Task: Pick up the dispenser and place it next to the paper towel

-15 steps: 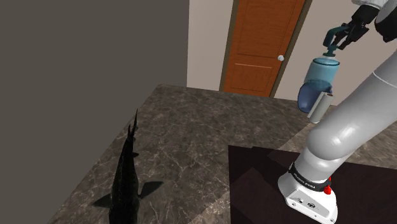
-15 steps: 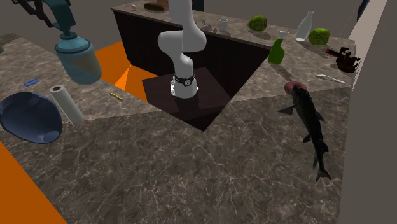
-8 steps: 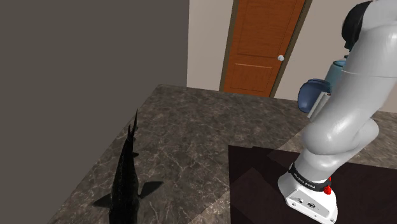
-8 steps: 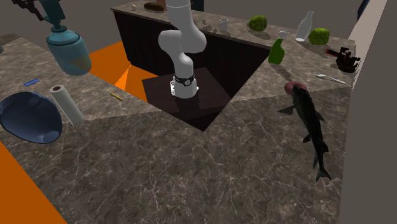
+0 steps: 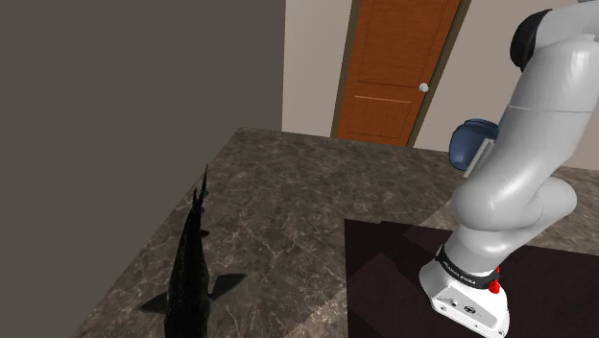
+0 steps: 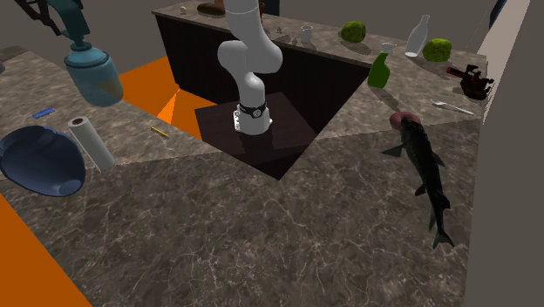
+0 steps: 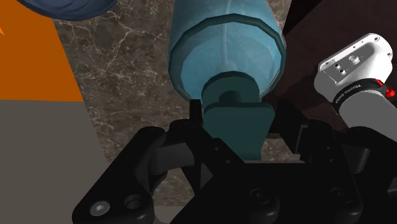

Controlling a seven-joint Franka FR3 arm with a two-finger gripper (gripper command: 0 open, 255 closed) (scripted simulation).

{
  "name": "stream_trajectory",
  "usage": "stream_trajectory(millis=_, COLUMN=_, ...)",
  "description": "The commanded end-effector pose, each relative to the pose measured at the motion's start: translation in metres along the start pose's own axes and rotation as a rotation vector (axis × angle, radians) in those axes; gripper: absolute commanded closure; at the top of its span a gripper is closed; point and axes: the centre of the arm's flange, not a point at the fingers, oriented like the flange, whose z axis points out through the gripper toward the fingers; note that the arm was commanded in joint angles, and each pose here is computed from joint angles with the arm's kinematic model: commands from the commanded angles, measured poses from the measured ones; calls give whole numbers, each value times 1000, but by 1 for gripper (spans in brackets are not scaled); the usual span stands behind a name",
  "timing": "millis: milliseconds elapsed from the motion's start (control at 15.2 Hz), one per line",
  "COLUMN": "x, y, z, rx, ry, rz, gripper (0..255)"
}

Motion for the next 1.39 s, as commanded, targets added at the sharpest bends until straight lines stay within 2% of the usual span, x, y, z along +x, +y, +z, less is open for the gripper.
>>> stream_trajectory(millis=0, x=-4, y=0, z=11, rx=0, ry=-1, rz=-1, gripper=255)
stream_trajectory(millis=1320, x=-35, y=-1, z=112, rx=0, ry=-1, rz=-1, gripper=255)
